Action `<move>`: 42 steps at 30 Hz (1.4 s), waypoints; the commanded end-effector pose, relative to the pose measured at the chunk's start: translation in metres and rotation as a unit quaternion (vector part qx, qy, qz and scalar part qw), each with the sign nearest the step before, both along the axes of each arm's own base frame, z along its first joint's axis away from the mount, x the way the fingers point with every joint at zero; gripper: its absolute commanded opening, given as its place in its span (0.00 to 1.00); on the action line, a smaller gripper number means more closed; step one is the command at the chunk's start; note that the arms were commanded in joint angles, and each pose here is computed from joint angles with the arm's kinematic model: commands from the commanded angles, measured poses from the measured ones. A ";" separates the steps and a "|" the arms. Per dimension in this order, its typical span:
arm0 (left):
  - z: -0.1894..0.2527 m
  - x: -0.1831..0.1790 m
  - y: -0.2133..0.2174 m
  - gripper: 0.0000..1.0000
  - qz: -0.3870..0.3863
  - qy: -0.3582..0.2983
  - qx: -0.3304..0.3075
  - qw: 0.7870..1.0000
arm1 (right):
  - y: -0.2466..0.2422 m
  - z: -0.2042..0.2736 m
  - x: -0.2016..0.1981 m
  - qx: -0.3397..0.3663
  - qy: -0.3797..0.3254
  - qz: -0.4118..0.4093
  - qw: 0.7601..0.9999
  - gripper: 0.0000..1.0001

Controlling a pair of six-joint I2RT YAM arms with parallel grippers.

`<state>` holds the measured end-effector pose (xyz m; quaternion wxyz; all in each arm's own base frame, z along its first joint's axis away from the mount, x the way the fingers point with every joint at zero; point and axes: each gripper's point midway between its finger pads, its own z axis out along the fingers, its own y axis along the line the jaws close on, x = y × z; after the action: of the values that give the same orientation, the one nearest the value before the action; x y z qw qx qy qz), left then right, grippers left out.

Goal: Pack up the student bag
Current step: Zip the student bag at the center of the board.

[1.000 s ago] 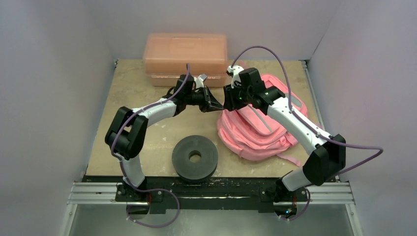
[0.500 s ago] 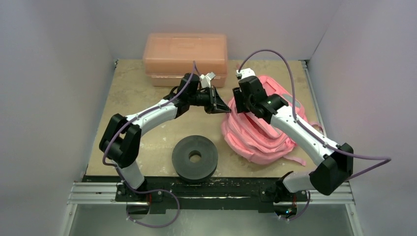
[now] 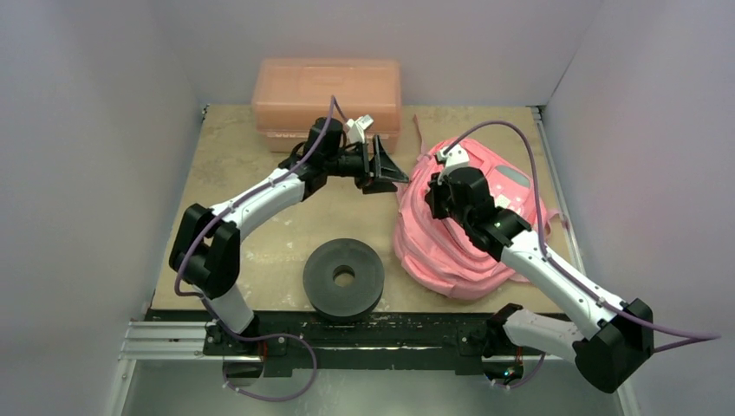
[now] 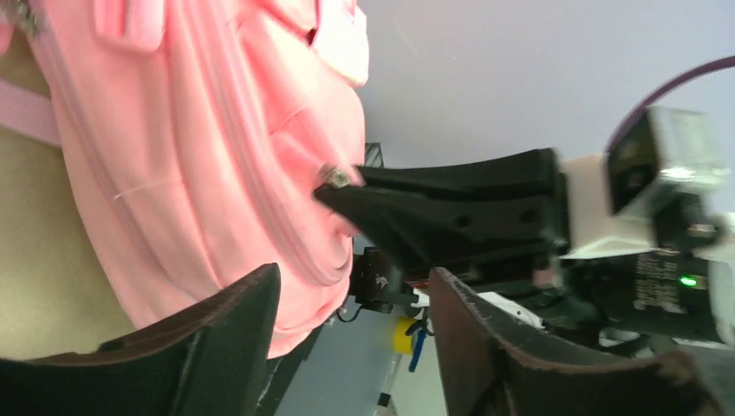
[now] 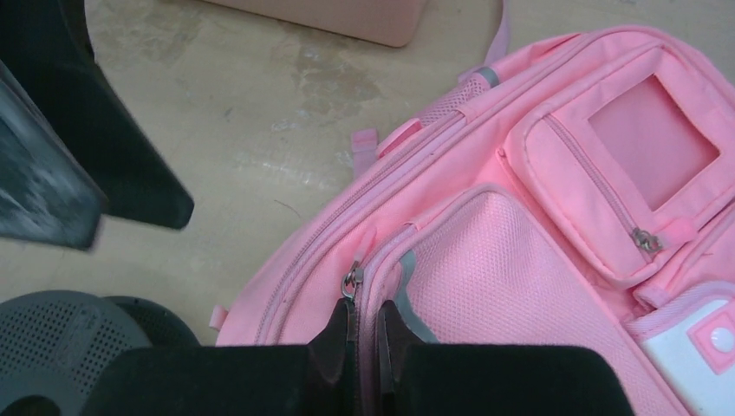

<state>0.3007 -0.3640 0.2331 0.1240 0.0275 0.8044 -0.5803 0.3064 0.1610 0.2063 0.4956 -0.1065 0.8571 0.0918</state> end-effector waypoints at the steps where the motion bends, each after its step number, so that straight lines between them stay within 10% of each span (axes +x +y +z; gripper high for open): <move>1: 0.053 0.007 -0.005 0.75 -0.023 -0.072 -0.036 0.996 | 0.023 0.035 0.006 0.092 -0.098 0.047 0.990 0.00; 5: 0.027 0.018 -0.018 0.78 -0.031 -0.040 -0.014 0.999 | 0.026 0.035 0.008 0.122 -0.118 0.046 0.984 0.00; 6: 0.014 0.023 -0.027 0.58 -0.048 -0.031 -0.020 0.998 | 0.030 0.039 0.008 0.129 -0.121 0.054 0.983 0.00; 8: 0.024 0.026 -0.034 0.50 -0.070 -0.047 -0.053 0.995 | 0.030 0.038 0.009 0.123 -0.118 0.056 0.984 0.00; 16: 0.013 0.047 -0.050 0.64 -0.089 -0.092 -0.070 0.989 | 0.032 0.036 0.006 0.113 -0.112 0.071 0.985 0.00; 32: -0.002 0.016 -0.065 0.56 -0.161 -0.071 -0.096 0.980 | 0.026 0.029 0.012 0.091 -0.094 0.050 0.990 0.00; 42: -0.023 -0.005 -0.046 0.51 -0.178 -0.020 -0.060 0.982 | 0.025 0.039 0.003 0.065 -0.043 0.063 0.995 0.38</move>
<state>0.3227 -0.4184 0.1972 0.0653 0.1406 0.7581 -0.6335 0.3021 0.1784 0.1896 0.4941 -0.1304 0.8466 0.1485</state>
